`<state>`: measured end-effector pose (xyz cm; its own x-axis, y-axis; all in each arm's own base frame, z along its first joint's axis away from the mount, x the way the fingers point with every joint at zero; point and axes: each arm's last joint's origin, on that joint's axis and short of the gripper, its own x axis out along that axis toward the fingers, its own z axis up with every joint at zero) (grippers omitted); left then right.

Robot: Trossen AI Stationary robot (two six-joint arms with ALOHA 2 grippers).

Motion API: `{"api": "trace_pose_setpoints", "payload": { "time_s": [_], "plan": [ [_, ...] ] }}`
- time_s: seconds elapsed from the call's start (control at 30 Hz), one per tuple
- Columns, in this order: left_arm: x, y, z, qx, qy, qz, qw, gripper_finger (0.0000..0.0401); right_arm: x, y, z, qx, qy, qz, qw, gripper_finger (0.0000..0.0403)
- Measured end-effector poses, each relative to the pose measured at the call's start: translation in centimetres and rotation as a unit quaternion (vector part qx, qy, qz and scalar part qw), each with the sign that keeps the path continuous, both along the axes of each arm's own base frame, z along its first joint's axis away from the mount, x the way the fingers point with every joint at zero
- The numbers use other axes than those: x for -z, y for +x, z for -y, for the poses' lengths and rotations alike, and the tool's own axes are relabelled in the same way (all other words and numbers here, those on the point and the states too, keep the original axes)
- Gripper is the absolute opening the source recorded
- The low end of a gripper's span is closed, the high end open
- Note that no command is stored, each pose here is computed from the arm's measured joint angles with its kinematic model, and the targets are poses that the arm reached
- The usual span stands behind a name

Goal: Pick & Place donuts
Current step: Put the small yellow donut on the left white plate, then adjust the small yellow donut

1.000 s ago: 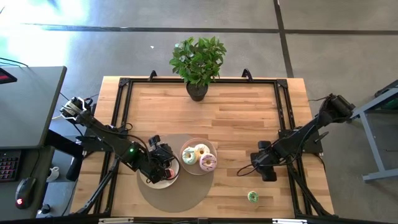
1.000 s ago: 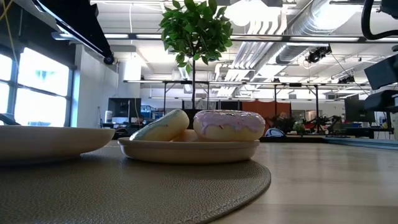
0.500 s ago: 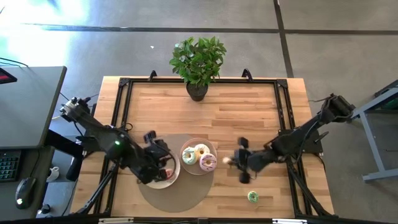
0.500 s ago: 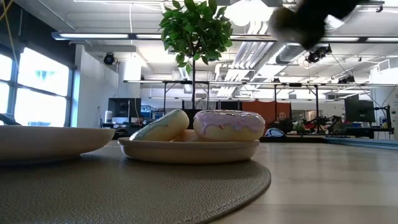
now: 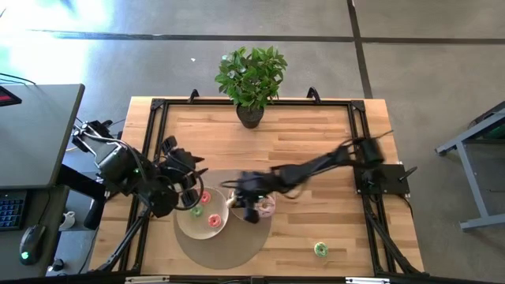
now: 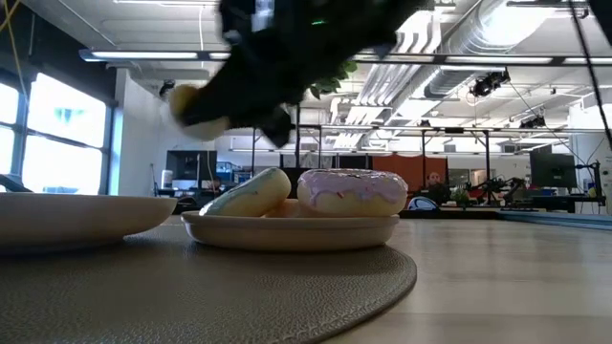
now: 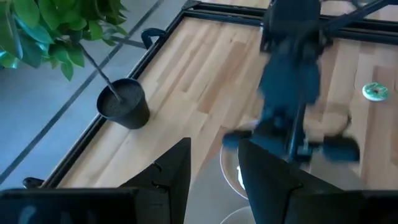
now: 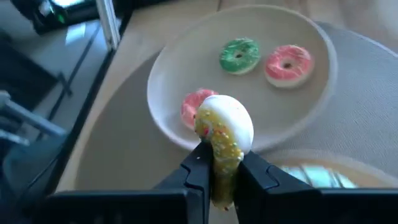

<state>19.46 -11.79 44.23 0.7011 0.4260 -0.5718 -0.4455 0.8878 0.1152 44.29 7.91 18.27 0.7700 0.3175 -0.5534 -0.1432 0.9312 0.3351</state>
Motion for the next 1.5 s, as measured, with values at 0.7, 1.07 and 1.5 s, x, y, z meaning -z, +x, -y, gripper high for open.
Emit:
{"api": "trace_pose_setpoints", "payload": {
  "time_s": [0.7, 1.07, 1.5],
  "plan": [
    [0.8, 0.8, 0.8, 0.011, -0.022, -0.028, 0.999, 0.013, 3.8, 8.4, 1.0, -0.032, -0.037, -0.087, 0.995, 0.0097],
    [0.8, 0.8, 0.8, 0.01, -0.022, -0.027, 0.999, 0.013, 2.4, 8.3, 1.1, -0.052, -0.063, -0.062, 0.995, 0.0165],
    [0.9, 0.8, 0.8, 0.015, -0.036, -0.034, 0.999, 0.013, 1.6, 7.7, -0.6, -0.113, -0.083, -0.05, 0.989, 0.0148]
  ]
}}
